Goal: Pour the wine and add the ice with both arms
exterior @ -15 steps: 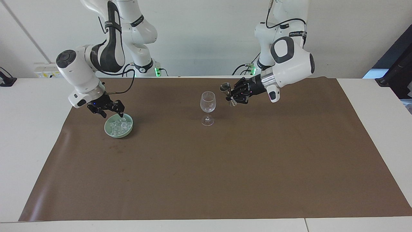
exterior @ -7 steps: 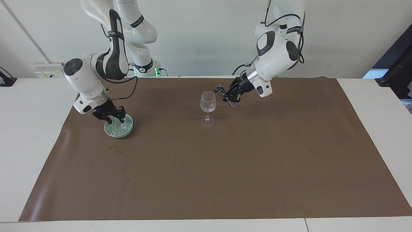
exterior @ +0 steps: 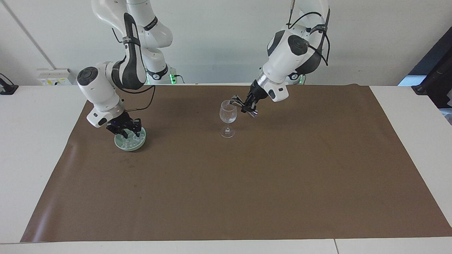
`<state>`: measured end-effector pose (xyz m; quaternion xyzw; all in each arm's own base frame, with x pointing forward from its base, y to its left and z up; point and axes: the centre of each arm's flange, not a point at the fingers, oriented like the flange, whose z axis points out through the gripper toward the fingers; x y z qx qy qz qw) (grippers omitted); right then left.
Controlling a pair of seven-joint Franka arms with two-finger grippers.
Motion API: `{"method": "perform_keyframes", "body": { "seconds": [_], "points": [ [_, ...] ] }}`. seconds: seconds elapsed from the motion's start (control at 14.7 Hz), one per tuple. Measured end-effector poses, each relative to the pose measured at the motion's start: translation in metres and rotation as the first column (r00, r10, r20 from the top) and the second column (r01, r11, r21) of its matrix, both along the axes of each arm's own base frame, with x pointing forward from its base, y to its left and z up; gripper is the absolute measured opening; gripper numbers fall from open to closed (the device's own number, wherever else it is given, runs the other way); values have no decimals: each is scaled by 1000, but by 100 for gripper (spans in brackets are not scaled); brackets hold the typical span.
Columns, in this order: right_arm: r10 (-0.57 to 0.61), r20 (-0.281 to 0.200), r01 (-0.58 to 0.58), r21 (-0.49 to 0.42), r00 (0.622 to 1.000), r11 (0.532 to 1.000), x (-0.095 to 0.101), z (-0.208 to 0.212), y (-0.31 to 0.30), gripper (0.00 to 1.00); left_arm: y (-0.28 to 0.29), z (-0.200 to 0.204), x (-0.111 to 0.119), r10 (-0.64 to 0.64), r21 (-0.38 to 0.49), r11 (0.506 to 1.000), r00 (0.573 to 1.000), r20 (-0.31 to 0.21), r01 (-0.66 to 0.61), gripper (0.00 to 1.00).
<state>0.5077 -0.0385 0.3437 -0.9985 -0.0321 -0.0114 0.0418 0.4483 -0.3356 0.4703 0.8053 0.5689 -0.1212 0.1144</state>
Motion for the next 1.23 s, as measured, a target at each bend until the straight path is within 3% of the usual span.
{"method": "perform_keyframes", "body": {
  "seconds": [0.48,1.23],
  "points": [
    [-8,-42,8,2,999,1000,-13,-23,-4,52,-24,5,-15,-68,179,983,991,118,47,21],
    [-9,-38,9,1,999,1000,-12,-23,-4,45,-61,16,-48,-210,386,917,946,248,102,21]
  ]
}}
